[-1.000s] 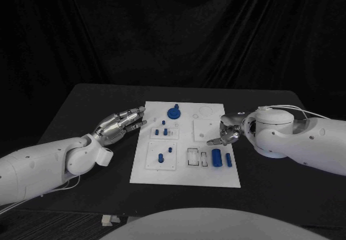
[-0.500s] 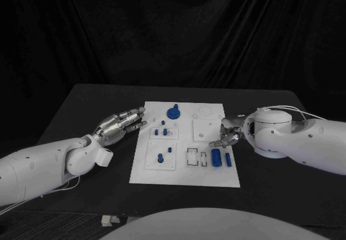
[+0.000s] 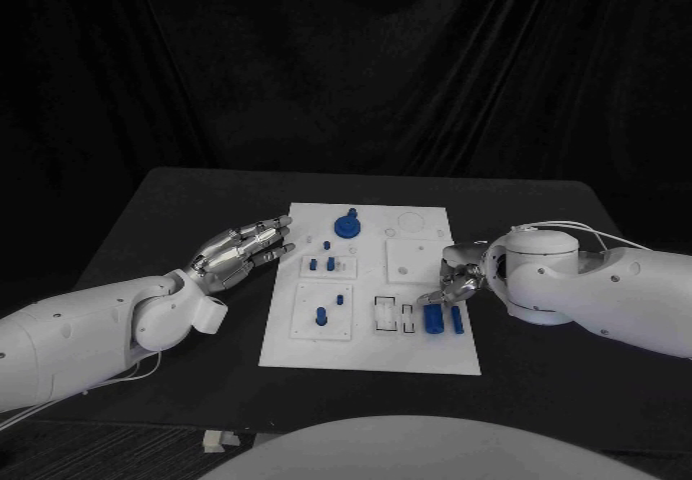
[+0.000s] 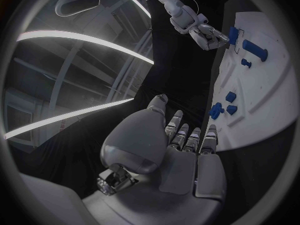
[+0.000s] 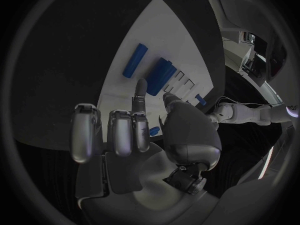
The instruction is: Assemble the parts on the task board
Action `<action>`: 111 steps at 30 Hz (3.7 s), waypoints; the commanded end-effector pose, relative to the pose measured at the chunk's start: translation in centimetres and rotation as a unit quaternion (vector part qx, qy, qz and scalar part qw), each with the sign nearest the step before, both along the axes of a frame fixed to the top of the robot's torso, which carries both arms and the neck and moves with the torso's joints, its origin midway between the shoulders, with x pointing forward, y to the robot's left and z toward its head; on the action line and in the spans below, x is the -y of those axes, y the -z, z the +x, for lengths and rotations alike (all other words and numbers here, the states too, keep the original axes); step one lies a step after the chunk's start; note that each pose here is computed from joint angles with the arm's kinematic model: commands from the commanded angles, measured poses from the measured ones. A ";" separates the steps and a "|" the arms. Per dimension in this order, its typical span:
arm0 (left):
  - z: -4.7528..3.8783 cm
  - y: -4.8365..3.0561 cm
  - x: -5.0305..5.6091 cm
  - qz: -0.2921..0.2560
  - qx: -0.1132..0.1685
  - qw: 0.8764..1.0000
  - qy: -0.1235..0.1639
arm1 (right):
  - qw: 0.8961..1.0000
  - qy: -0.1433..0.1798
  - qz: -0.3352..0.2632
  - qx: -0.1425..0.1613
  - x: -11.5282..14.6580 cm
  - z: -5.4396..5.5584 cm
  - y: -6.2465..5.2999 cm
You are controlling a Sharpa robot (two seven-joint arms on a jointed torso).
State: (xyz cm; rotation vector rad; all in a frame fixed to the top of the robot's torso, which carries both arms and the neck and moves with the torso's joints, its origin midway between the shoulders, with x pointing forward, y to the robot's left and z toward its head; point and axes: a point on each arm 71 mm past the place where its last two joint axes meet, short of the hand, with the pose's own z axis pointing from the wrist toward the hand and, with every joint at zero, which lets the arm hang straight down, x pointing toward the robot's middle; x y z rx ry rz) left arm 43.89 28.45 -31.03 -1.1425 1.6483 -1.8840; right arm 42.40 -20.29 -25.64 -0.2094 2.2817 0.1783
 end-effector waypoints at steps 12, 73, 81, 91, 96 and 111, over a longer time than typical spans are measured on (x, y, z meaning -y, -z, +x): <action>-0.25 0.26 0.3 -0.010 -0.006 1.000 0.007 | 0.999 0.000 -0.016 -0.028 -0.2 -0.6 1.3; -0.41 0.55 0.3 -0.009 -0.013 1.000 0.012 | 0.941 0.178 0.212 -0.196 -2.6 -0.8 1.4; -0.45 0.64 0.3 -0.009 -0.015 1.000 0.013 | 0.948 0.166 0.198 -0.185 -3.0 -0.6 2.0; -0.54 0.80 0.4 -0.011 -0.017 1.000 0.016 | 0.953 0.155 0.190 -0.178 -3.7 -0.5 2.2; -0.57 0.88 0.4 -0.010 -0.018 1.000 0.016 | 0.954 0.153 0.189 -0.178 -3.8 -0.5 2.3; -0.64 1.05 0.4 -0.011 -0.020 1.000 0.017 | 0.955 0.139 0.180 -0.191 -4.1 -0.7 2.5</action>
